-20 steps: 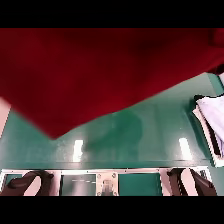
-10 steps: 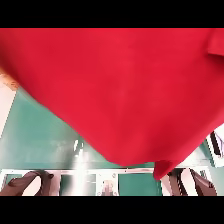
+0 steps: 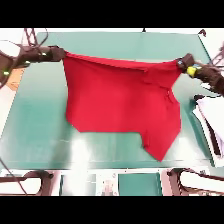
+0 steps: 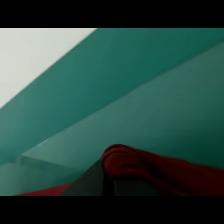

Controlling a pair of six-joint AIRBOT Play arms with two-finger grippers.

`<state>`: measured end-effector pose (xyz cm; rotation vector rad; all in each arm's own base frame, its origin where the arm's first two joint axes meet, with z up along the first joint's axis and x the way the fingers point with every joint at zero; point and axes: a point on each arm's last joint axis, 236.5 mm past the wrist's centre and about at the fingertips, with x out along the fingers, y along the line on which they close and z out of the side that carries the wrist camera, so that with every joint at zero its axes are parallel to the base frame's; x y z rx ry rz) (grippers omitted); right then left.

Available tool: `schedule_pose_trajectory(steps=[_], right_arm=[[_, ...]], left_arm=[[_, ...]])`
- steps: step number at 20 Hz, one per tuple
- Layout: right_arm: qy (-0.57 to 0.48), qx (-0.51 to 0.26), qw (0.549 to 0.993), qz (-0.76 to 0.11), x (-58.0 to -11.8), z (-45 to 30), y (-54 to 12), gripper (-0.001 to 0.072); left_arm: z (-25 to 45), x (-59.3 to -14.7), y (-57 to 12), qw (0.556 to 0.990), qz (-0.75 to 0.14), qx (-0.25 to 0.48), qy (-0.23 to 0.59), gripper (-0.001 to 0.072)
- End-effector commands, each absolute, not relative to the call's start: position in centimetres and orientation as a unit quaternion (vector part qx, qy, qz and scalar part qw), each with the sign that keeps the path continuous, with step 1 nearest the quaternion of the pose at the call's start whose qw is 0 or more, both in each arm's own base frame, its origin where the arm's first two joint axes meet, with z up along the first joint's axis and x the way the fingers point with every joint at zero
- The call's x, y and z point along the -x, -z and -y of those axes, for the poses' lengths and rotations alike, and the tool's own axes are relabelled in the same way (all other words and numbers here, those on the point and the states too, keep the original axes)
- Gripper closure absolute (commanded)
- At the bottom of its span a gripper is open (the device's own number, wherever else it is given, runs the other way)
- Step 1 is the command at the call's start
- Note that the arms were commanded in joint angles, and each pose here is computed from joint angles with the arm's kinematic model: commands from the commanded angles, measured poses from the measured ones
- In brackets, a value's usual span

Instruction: Fold the shirts.

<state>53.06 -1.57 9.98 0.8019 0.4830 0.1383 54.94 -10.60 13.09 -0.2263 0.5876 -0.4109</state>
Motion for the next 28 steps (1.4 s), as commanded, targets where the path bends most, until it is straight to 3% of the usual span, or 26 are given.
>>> schedule_pose_trajectory(steps=[1,3,4,5,6,7,8,9,12,13,16,20,24,25,28], right_arm=[[-0.074,-0.403,0.869,-0.278,-57.9,0.5,-3.0,0.0696],[-0.085,-0.405,0.865,-0.283,-59.0,0.5,-2.3,0.0695],[-0.086,-0.406,0.865,-0.283,-59.0,0.6,-2.3,0.0627],[-0.092,-0.408,0.863,-0.284,-58.8,1.0,-2.6,0.0458],[-0.109,-0.414,0.857,-0.288,-58.1,1.4,-3.3,0.0431],[-0.129,-0.421,0.849,-0.292,-57.1,2.1,-4.1,0.0439],[-0.154,-0.428,0.839,-0.3,-55.6,3.0,-5.1,0.051],[-0.169,-0.439,0.825,-0.314,-53.8,4.0,-5.7,0.0533],[-0.175,-0.423,0.793,-0.401,-46.2,6.9,-4.7,0.0532],[-0.155,-0.415,0.785,-0.433,-43.3,7.9,-3.6,0.0523],[-0.066,-0.401,0.764,-0.501,-36.0,10.9,0.6,0.0368],[-0.016,-0.418,0.696,-0.584,-29.3,10.4,6.2,0.0348],[-0.006,-0.412,0.681,-0.606,-27.5,9.2,8.9,0.0308],[-0.001,-0.413,0.681,-0.605,-27.5,9.3,9.2,0.0278],[0.0,-0.417,0.673,-0.612,-27.7,9.2,10.5,0.0278]], left_arm=[[10.9,-58.1,-8.5,0.929,-0.291,0.145,0.176,0.0679],[11.0,-58.0,-7.4,0.925,-0.303,0.146,0.177,0.0678],[11.3,-57.7,-7.0,0.921,-0.311,0.144,0.183,0.0677],[11.2,-57.5,-6.9,0.92,-0.316,0.14,0.185,0.0524],[10.9,-57.2,-7.0,0.917,-0.321,0.141,0.188,0.0026],[10.2,-56.7,-7.5,0.913,-0.329,0.145,0.192,0.0049],[9.2,-55.8,-8.1,0.906,-0.343,0.149,0.199,0.0047],[7.9,-54.6,-9.0,0.896,-0.36,0.162,0.203,0.0047],[3.7,-50.7,-9.8,0.866,-0.414,0.186,0.211,0.0047],[2.7,-49.1,-9.4,0.85,-0.439,0.194,0.217,0.0047],[2.3,-44.5,-6.6,0.791,-0.518,0.226,0.234,0.0047],[4.7,-37.8,0.3,0.694,-0.616,0.281,0.245,0.0046],[6.4,-32.7,5.2,0.633,-0.664,0.317,0.24,0.0047],[6.5,-32.1,6.1,0.628,-0.669,0.324,0.231,0.0046],[7.4,-31.5,7.9,0.624,-0.66,0.359,0.216,0.0047]])
